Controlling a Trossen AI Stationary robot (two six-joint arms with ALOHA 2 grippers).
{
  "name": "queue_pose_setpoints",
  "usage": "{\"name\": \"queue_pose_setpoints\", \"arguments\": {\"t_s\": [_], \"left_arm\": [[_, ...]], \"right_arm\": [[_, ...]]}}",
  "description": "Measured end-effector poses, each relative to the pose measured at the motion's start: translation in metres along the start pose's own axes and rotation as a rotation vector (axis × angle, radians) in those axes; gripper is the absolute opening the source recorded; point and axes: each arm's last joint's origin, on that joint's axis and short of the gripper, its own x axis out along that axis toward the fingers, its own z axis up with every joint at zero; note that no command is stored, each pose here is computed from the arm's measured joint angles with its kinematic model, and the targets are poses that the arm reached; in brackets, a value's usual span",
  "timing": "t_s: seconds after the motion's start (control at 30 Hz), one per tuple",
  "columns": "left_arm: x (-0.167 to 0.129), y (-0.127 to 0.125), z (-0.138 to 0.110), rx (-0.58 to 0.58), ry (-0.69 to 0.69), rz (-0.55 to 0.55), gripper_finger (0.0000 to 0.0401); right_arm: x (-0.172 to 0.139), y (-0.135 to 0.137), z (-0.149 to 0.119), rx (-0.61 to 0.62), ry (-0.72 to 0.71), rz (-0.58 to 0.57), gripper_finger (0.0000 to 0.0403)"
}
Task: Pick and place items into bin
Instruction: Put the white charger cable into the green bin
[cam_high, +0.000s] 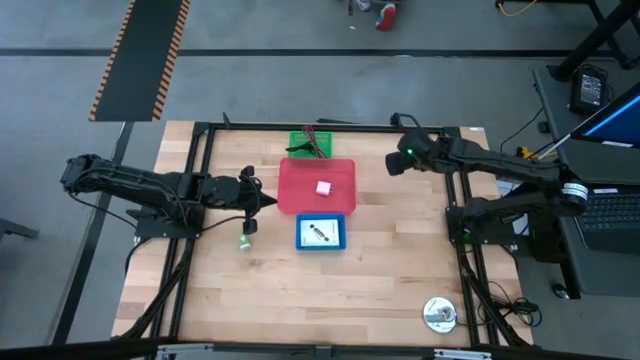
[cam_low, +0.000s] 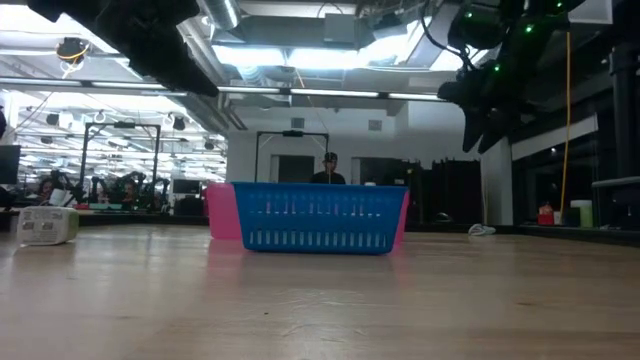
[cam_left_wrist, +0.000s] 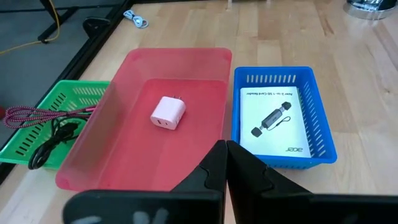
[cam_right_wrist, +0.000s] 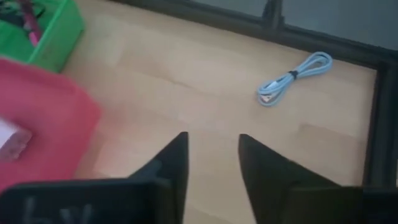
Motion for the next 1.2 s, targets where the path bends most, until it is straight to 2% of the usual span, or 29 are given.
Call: {"name": "queue_pose_setpoints", "arguments": {"t_s": [0.23, 0.4, 0.6, 0.87, 1.2], "left_arm": [[0.000, 0.000, 0.000, 0.034, 0.000, -0.001, 0.0003], [0.000, 0.000, 0.000, 0.035, 0.000, 0.000, 0.0003], [0.000, 0.000, -0.001, 0.053, 0.015, 0.000, 0.0003], [0.000, 0.000, -0.002, 0.059, 0.022, -0.001, 0.0003], [0.000, 0.000, -0.002, 0.086, 0.024, -0.004, 0.0003]], "right_arm": [[0.031, -0.005, 0.010, 0.095, 0.041, -0.099, 0.0211], [0.064, -0.014, 0.019, 0.237, 0.076, -0.189, 0.0243], [0.096, -0.026, 0.024, 0.342, 0.199, -0.186, 0.0247], [0.123, -0.034, 0.036, 0.418, 0.132, -0.177, 0.0247], [0.149, -0.050, 0.031, 0.466, 0.207, -0.277, 0.0247]]}}
